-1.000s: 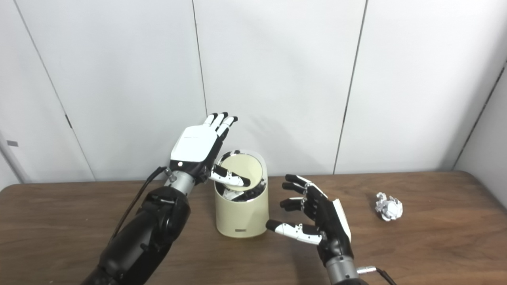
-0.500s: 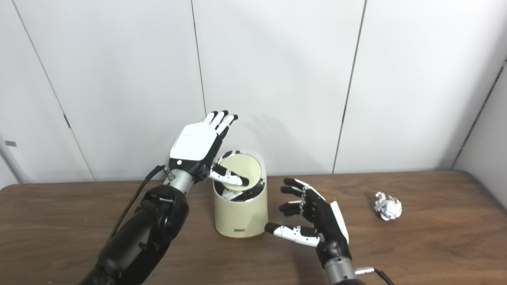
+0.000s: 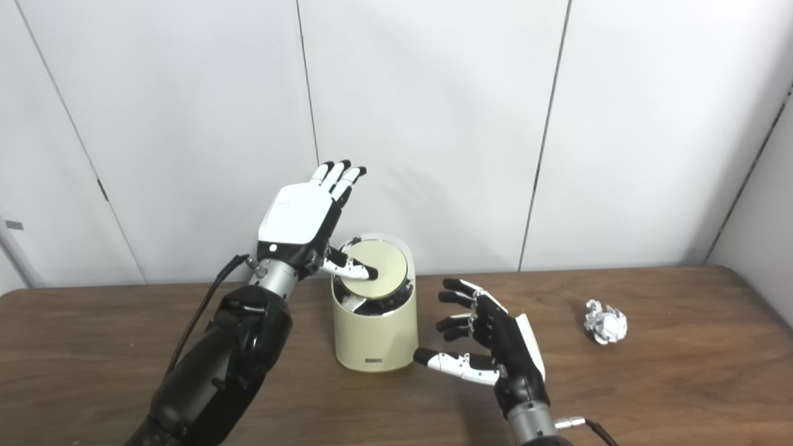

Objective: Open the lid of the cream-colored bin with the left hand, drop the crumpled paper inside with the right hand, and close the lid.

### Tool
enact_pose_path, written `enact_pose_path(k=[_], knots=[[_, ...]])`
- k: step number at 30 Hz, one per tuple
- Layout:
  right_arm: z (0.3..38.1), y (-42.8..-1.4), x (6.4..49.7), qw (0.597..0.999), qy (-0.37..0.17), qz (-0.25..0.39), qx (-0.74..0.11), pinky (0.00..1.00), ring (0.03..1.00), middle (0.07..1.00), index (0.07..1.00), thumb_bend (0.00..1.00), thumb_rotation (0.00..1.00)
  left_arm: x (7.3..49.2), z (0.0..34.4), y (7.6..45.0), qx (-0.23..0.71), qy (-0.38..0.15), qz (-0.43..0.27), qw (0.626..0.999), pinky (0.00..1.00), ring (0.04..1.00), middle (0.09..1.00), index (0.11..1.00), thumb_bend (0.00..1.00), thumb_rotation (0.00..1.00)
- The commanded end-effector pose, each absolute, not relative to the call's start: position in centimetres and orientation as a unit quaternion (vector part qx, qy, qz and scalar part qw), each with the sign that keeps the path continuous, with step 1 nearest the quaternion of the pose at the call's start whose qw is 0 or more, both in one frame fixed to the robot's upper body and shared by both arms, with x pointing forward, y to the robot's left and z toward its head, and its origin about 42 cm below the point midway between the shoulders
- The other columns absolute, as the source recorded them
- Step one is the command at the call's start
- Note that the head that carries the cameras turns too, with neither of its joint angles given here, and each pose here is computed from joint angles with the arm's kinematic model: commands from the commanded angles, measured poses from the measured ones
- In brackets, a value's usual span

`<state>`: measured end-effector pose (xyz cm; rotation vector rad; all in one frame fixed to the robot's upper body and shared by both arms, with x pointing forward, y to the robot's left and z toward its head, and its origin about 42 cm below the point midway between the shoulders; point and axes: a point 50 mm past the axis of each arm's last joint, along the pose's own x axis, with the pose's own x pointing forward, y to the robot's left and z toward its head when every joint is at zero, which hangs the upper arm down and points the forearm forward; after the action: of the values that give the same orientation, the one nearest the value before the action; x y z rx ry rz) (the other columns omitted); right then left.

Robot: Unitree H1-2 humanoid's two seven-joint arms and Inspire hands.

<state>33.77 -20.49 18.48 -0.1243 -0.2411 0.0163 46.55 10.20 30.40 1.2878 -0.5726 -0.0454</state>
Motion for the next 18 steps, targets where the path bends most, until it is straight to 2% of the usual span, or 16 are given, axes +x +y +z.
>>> enact_pose_path(k=[1,7,18], knots=[[20.6,-20.0,34.2,0.984,-0.168,0.015,-0.054,0.54,0.56,0.733,0.757,0.79,0.12,46.5,33.8,9.8,0.577,-0.309,0.01,0.756,0.86,1.0,1.0,1.0,1.0,0.2],[20.5,-19.9,34.2,0.984,-0.167,0.018,-0.055,0.54,0.562,0.734,0.76,0.77,0.11,46.4,34.7,10.0,0.571,-0.313,0.016,0.759,0.88,1.0,1.0,1.0,1.0,0.2],[20.3,-19.9,34.2,0.985,-0.165,0.019,-0.048,0.53,0.568,0.744,0.76,0.77,0.11,45.9,36.3,10.8,0.54,-0.332,0.041,0.773,0.86,1.0,1.0,1.0,0.91,0.2]])
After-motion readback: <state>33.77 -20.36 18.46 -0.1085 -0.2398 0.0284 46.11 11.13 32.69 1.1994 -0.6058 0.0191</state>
